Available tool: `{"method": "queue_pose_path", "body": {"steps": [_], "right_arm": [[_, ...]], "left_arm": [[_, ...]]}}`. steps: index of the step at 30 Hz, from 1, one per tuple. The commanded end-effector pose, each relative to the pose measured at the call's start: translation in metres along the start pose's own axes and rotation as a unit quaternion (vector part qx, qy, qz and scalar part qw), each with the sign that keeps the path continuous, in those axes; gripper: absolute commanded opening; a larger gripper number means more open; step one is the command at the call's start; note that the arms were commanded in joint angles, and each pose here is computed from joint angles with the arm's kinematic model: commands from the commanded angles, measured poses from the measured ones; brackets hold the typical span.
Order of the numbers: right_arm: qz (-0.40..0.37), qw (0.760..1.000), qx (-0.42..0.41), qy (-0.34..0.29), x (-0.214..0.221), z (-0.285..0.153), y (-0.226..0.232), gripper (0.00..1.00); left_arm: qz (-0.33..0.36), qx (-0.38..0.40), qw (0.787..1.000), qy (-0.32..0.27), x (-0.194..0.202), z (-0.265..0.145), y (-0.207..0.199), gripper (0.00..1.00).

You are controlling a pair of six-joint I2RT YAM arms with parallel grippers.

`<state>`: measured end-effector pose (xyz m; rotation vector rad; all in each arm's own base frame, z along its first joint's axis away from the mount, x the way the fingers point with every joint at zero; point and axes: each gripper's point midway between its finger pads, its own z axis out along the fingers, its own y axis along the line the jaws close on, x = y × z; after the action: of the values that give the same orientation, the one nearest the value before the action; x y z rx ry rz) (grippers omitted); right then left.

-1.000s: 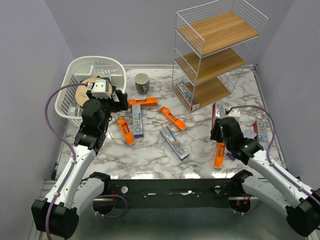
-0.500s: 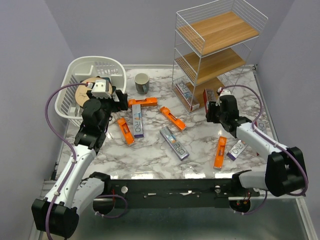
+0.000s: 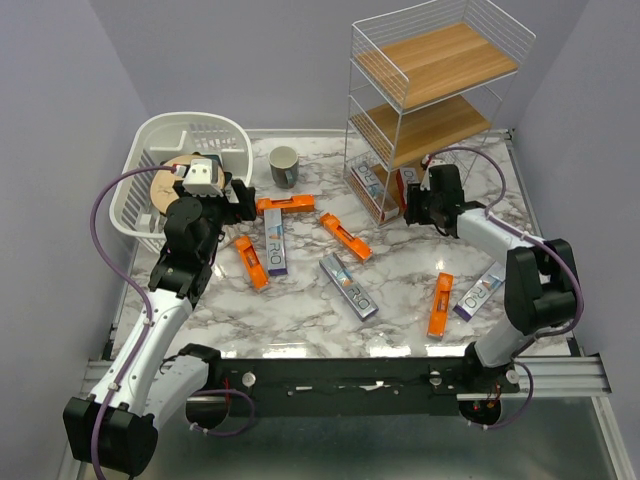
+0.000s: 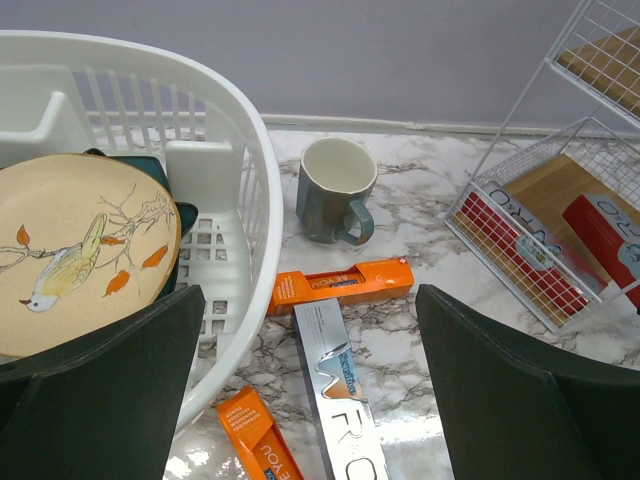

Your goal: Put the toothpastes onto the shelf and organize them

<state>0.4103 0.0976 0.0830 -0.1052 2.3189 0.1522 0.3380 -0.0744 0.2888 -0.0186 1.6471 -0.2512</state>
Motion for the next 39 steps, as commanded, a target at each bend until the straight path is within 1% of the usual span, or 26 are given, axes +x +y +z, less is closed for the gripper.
{"method": "queue_pose_path", "body": {"steps": [1, 3, 7, 10, 12, 14, 15, 17, 18, 19, 20, 21, 22, 23, 24, 25, 26, 27, 28, 29, 30, 31, 33, 35, 36, 39], "right_arm": [[0.004, 1.0, -0.003, 0.024, -0.006, 0.007, -0.001, 0.59], [0.012, 0.999, 0.008, 0.034, -0.004, 0.01, -0.006, 0.62], [0.021, 0.998, 0.024, 0.05, 0.003, 0.012, -0.011, 0.63], [0.028, 0.998, 0.032, 0.049, 0.002, 0.012, -0.016, 0.64], [0.034, 0.998, 0.035, 0.047, 0.003, 0.01, -0.016, 0.67], [0.043, 0.998, 0.031, 0.037, 0.0, 0.005, -0.014, 0.68], [0.055, 0.997, 0.031, 0.038, 0.005, 0.003, -0.013, 0.69], [0.074, 0.997, 0.027, 0.013, -0.004, -0.007, -0.011, 0.69], [0.1, 0.995, 0.025, 0.002, -0.007, -0.012, -0.009, 0.71], [0.114, 0.993, 0.023, -0.005, -0.002, -0.014, -0.008, 0.72], [0.13, 0.991, 0.017, -0.031, -0.013, -0.027, -0.006, 0.73], [0.164, 0.985, 0.016, -0.043, -0.016, -0.031, -0.004, 0.74], [0.184, 0.982, 0.016, -0.047, -0.007, -0.033, -0.004, 0.75], [0.203, 0.977, 0.013, -0.06, -0.01, -0.039, -0.004, 0.75], [0.242, 0.967, 0.011, -0.081, -0.016, -0.049, -0.003, 0.77], [0.263, 0.959, 0.007, -0.102, -0.022, -0.054, -0.002, 0.78], [0.283, 0.954, 0.011, -0.094, -0.005, -0.054, -0.004, 0.8], [0.326, 0.938, 0.002, -0.121, -0.015, -0.063, -0.002, 0.8], [0.348, 0.927, -0.007, -0.14, -0.021, -0.066, -0.002, 0.81], [0.37, 0.92, -0.005, -0.132, -0.004, -0.063, -0.003, 0.81], [0.407, 0.903, -0.014, -0.14, -0.004, -0.065, -0.001, 0.82], [0.424, 0.891, -0.028, -0.162, -0.011, -0.069, 0.0, 0.83], [0.466, 0.87, -0.025, -0.161, 0.0, -0.066, -0.002, 0.84], [0.49, 0.855, -0.027, -0.167, -0.001, -0.066, -0.004, 0.84], [0.512, 0.843, -0.023, -0.165, 0.004, -0.064, -0.006, 0.83], [0.54, 0.824, -0.026, -0.171, 0.007, -0.06, -0.007, 0.82]], "left_arm": [[0.0, 0.009, 1.0, -0.013, -0.012, 0.0, -0.003, 0.99], [0.0, 0.009, 1.0, -0.011, -0.011, 0.001, -0.004, 0.99], [0.0, 0.012, 1.0, -0.012, -0.013, 0.001, -0.005, 0.99], [0.0, 0.012, 1.0, -0.012, -0.012, 0.0, -0.004, 0.99], [-0.001, 0.012, 1.0, -0.011, -0.012, 0.001, -0.005, 0.99], [-0.001, 0.012, 1.0, -0.011, -0.012, 0.001, -0.005, 0.99], [0.0, 0.012, 1.0, -0.012, -0.012, 0.0, -0.005, 0.99], [-0.001, 0.013, 1.0, -0.012, -0.012, 0.0, -0.005, 0.99], [-0.002, 0.014, 1.0, -0.014, -0.014, 0.0, -0.005, 0.99], [-0.003, 0.013, 1.0, -0.012, -0.012, 0.0, -0.005, 0.99], [-0.003, 0.014, 1.0, -0.012, -0.012, 0.0, -0.005, 0.99], [-0.002, 0.014, 1.0, -0.014, -0.014, 0.0, -0.006, 0.99], [-0.002, 0.014, 1.0, -0.013, -0.013, 0.0, -0.005, 0.99], [-0.003, 0.014, 1.0, -0.014, -0.013, -0.001, -0.006, 0.99], [-0.003, 0.013, 1.0, -0.014, -0.013, -0.001, -0.005, 0.99], [-0.003, 0.013, 1.0, -0.014, -0.013, -0.001, -0.005, 0.99], [-0.002, 0.013, 1.0, -0.014, -0.013, -0.001, -0.005, 0.99], [-0.003, 0.012, 1.0, -0.015, -0.014, -0.001, -0.005, 0.99], [-0.002, 0.013, 1.0, -0.014, -0.013, -0.001, -0.005, 0.99], [-0.003, 0.012, 1.0, -0.014, -0.013, -0.001, -0.005, 0.99], [-0.002, 0.012, 1.0, -0.014, -0.014, -0.001, -0.005, 0.99], [-0.002, 0.011, 1.0, -0.015, -0.014, -0.002, -0.005, 0.99], [-0.003, 0.011, 1.0, -0.015, -0.014, -0.002, -0.005, 0.99], [-0.002, 0.011, 1.0, -0.016, -0.014, -0.002, -0.004, 0.99], [-0.003, 0.011, 1.0, -0.016, -0.014, -0.002, -0.004, 0.99], [-0.003, 0.012, 1.0, -0.017, -0.016, -0.003, -0.005, 0.99]]}}
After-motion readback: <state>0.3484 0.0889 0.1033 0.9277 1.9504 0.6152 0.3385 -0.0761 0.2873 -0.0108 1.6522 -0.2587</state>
